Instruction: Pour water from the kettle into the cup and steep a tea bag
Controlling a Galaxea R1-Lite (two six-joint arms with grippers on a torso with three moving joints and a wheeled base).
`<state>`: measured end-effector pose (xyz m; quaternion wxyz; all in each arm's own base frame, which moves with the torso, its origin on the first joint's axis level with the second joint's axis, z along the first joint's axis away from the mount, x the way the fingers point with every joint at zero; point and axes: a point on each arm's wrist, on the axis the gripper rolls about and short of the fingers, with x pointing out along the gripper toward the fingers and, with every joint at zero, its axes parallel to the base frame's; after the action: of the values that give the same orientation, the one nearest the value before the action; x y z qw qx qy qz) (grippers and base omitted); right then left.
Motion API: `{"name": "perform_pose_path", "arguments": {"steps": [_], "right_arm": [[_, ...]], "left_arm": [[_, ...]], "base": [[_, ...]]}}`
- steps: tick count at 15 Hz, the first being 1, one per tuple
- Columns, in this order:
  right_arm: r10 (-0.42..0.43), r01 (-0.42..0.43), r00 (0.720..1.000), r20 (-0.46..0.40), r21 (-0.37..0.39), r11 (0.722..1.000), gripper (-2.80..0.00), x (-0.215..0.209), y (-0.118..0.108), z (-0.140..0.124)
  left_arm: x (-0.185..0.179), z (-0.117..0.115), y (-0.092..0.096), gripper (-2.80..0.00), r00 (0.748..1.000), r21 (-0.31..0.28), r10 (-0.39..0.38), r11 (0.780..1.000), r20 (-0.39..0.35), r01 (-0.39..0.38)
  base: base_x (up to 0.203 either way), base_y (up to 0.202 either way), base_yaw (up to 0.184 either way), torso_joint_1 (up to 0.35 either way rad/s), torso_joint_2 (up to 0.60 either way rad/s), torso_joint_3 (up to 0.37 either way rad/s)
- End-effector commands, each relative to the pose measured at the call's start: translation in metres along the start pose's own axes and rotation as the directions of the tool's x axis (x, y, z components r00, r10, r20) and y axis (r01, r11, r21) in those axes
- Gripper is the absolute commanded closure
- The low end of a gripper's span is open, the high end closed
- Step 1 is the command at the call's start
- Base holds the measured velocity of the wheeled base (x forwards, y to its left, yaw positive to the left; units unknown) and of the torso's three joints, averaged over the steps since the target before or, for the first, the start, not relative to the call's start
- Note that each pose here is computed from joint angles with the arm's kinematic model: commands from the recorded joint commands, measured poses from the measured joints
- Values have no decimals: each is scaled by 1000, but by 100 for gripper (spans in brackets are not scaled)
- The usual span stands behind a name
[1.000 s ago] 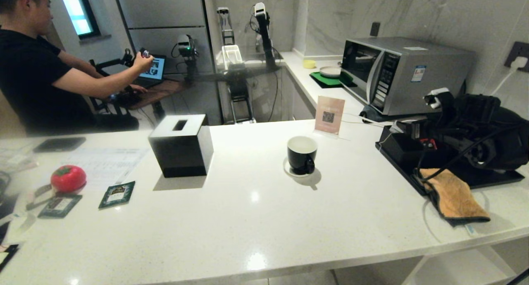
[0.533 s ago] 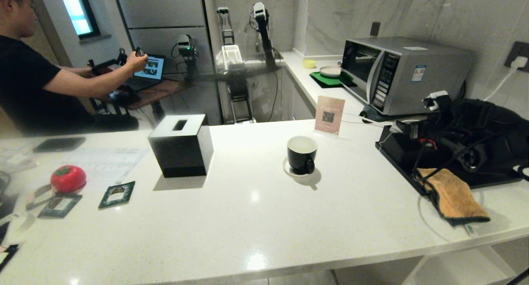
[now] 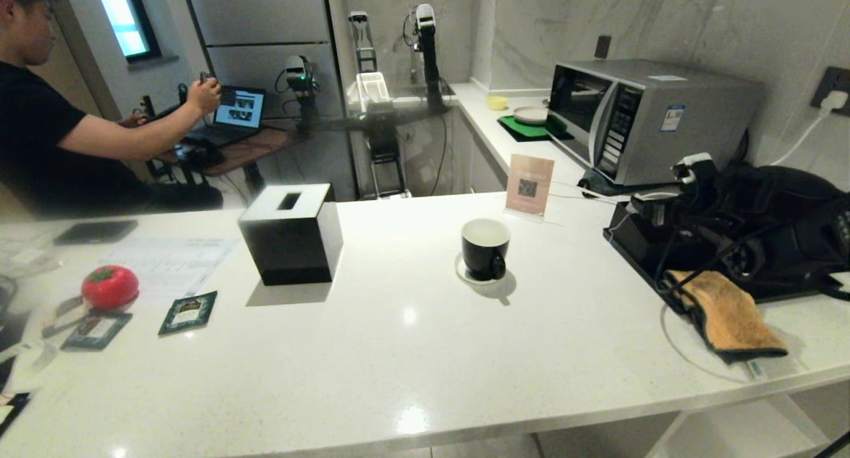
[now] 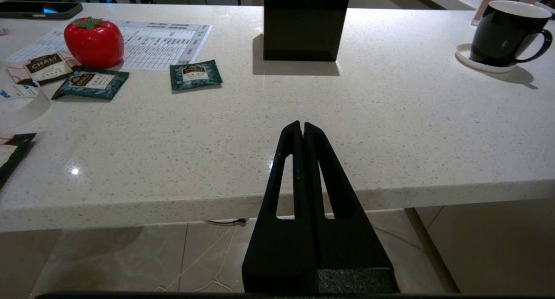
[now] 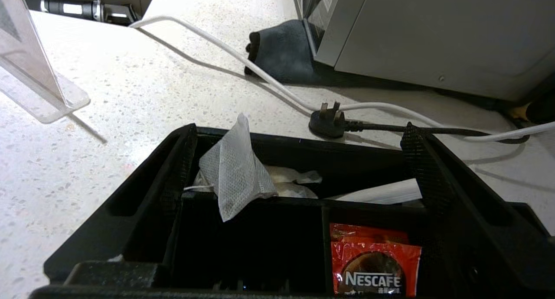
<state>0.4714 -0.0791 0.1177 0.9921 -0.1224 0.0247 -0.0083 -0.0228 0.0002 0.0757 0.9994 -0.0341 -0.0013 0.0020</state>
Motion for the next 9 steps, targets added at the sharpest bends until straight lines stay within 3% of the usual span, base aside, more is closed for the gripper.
{"name": "perform_pose_path", "arguments": {"steps": [1, 9], "right_arm": [[3, -3, 1000, -4, -1, 1000, -280, 2, 1, -5], [-4, 4, 1000, 25, -5, 1000, -280, 14, 0, -6]], "left_arm": [[0, 0, 0, 0, 1000, -1, 1, 1000, -1, -1], [0, 0, 0, 0, 1000, -1, 1, 1000, 0, -1]], "base": [[0, 0, 0, 0, 0, 0], [0, 0, 0, 0, 0, 0]]}}
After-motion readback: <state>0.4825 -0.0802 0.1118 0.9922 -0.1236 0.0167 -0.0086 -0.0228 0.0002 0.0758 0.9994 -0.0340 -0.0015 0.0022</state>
